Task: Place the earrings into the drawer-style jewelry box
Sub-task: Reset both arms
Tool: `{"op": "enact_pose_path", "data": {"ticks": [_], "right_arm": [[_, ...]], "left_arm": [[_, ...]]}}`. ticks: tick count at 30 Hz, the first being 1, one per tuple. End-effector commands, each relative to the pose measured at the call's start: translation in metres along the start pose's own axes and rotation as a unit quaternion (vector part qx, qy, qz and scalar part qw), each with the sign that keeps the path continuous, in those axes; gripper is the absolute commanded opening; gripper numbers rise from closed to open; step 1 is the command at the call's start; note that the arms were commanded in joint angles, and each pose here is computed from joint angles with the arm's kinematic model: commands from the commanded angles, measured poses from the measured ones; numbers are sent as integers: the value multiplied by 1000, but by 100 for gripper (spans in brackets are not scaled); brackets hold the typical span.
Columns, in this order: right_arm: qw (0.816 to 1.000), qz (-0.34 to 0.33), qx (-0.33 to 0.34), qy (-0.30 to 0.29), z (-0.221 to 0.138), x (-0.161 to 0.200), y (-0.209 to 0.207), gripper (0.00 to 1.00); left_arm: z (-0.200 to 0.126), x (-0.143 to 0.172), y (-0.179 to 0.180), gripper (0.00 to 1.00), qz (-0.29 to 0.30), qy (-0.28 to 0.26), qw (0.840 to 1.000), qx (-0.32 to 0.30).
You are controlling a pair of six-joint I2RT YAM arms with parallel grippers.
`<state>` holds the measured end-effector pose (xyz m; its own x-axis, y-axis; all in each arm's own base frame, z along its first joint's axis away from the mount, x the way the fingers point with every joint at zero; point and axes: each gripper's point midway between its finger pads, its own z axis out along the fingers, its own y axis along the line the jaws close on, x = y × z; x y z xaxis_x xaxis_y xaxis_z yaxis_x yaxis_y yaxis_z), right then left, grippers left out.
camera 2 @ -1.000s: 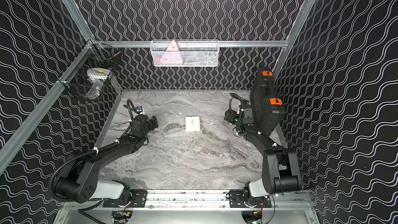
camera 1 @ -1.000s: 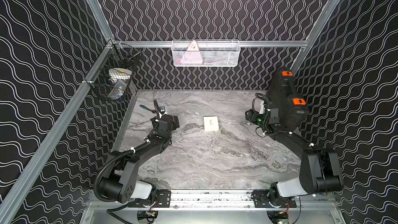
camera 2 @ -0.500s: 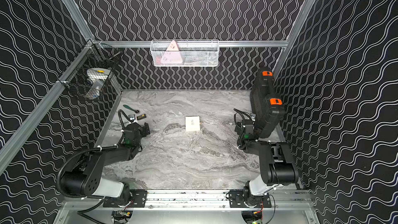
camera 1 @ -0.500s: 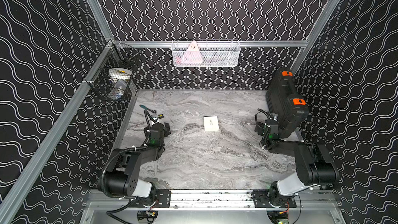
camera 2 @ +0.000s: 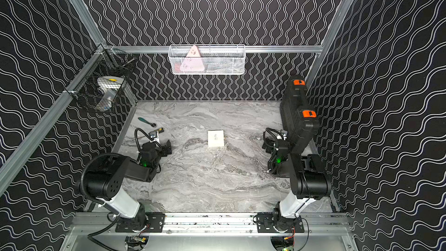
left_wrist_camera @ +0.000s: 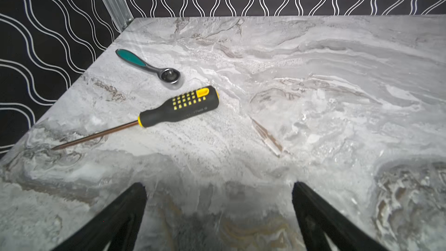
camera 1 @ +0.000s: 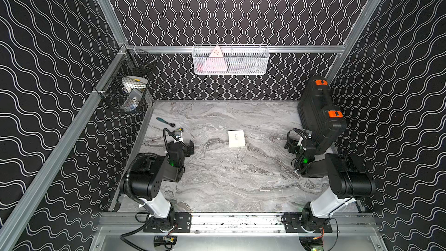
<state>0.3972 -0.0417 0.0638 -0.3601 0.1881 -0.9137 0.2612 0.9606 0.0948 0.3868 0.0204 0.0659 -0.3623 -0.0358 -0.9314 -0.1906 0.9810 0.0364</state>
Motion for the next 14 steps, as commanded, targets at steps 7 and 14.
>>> {"op": "enact_pose_path", "data": {"ticks": [7,14], "right_arm": [[1000,-4,-11,-19,0,-10,6,99],[1000,-5,-12,-22,0,-11,6,99]], "left_arm": [[1,-16,-4,99,16,-30,999,-7],[-1,-15,-3,99,15,-30,999,-8]]}}
